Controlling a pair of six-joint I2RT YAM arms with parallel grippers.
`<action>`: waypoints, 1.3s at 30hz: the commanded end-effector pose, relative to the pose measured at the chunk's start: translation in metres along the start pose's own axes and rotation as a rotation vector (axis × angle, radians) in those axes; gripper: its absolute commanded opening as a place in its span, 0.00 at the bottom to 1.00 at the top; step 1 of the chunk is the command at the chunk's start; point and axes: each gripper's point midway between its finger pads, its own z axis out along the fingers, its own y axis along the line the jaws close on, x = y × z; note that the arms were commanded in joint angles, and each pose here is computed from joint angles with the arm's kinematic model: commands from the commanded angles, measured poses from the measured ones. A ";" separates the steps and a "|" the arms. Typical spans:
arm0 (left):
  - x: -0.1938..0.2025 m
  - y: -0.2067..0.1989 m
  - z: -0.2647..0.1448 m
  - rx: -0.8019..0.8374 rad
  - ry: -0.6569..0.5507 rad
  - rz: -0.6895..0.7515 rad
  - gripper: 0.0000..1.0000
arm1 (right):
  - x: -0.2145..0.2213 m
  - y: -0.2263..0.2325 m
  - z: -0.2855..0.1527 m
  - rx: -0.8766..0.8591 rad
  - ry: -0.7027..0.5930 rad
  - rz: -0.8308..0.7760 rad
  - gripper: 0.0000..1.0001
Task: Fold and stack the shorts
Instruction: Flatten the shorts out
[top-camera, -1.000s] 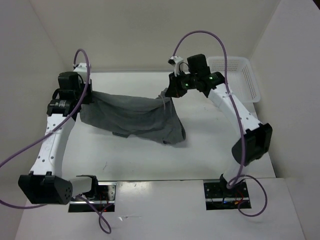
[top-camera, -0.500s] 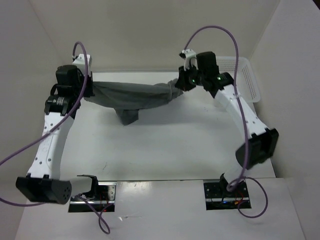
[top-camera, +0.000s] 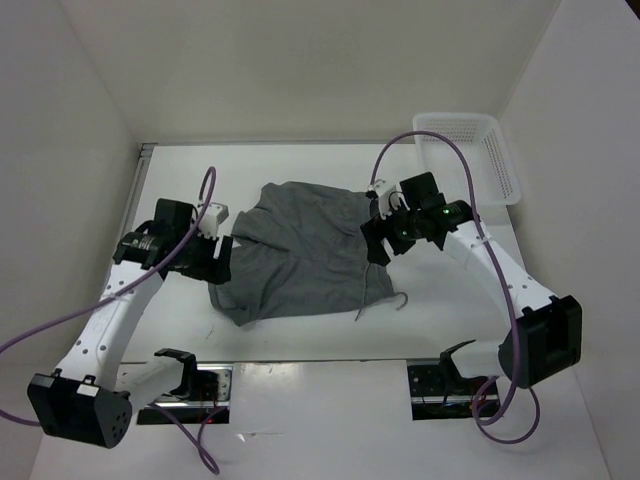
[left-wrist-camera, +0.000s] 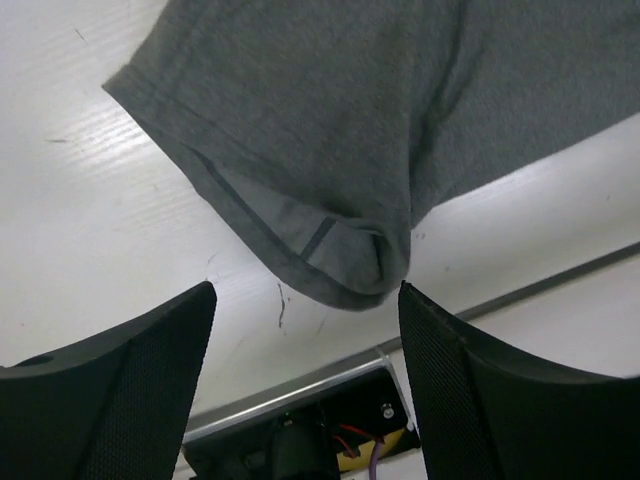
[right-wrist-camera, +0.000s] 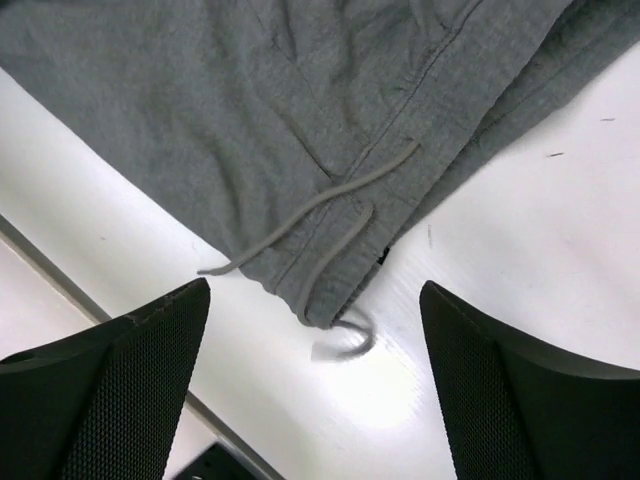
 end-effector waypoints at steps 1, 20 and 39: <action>0.012 -0.012 -0.008 0.057 0.041 -0.004 0.81 | -0.018 -0.009 -0.015 0.037 -0.040 -0.125 0.90; 0.039 0.039 0.098 -0.008 0.388 -0.151 0.50 | -0.018 -0.068 0.109 0.140 -0.018 0.112 0.47; 0.033 0.027 0.127 0.160 0.523 -0.262 0.54 | -0.002 -0.078 0.131 0.102 0.033 0.139 0.53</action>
